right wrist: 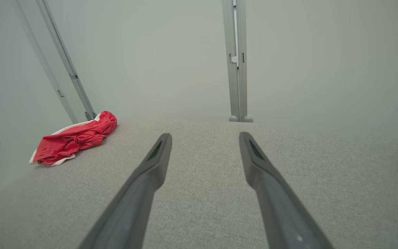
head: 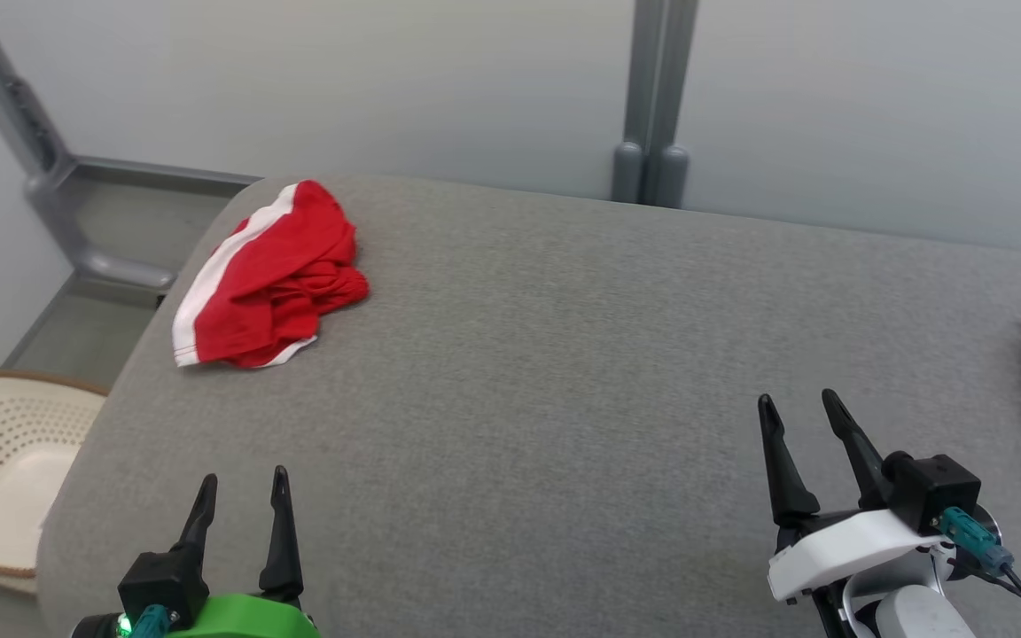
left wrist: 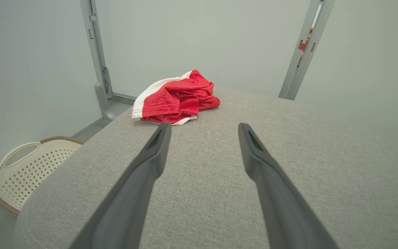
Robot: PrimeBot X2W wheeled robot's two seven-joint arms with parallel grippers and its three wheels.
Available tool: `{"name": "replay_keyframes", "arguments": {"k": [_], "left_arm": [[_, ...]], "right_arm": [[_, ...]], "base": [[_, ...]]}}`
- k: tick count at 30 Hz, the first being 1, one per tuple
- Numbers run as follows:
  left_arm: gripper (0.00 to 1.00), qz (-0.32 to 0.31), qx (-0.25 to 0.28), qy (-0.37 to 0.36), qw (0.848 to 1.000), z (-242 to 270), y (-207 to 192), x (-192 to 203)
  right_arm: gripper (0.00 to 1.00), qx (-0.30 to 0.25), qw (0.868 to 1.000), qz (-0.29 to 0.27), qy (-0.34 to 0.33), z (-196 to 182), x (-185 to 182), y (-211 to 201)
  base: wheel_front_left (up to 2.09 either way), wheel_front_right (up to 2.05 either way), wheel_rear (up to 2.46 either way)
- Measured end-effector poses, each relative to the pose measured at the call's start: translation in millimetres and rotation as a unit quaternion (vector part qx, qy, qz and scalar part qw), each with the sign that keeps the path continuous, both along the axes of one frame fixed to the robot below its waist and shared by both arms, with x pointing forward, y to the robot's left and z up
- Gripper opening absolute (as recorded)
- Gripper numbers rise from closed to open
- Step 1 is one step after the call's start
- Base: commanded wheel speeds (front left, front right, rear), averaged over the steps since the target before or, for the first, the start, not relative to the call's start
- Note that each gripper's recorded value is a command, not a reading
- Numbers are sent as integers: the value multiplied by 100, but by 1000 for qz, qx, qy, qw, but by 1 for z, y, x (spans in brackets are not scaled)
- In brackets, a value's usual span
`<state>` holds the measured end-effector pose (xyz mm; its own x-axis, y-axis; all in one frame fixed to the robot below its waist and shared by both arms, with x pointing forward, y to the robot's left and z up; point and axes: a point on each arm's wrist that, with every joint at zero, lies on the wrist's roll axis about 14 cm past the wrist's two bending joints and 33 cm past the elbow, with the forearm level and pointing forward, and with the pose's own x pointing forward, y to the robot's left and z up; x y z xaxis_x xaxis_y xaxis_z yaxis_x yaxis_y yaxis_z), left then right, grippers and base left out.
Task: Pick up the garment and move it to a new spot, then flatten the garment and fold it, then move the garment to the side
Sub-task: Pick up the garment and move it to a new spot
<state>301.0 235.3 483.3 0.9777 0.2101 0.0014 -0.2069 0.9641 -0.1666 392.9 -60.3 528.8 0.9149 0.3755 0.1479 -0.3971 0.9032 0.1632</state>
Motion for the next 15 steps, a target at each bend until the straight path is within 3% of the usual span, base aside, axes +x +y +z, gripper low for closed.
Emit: {"name": "replay_keyframes", "arguments": {"k": [9, 15], "left_arm": [[100, 161, -7, -5, 987, 3, 74, -72], [100, 216, -7, -4, 976, 4, 93, -103]], "right_arm": [[100, 4, 987, 159, -22, 17, 0, 115], [100, 6, 977, 212, -12, 12, -2, 153]], "base": [[0, 0, 0], [0, 0, 0]]}}
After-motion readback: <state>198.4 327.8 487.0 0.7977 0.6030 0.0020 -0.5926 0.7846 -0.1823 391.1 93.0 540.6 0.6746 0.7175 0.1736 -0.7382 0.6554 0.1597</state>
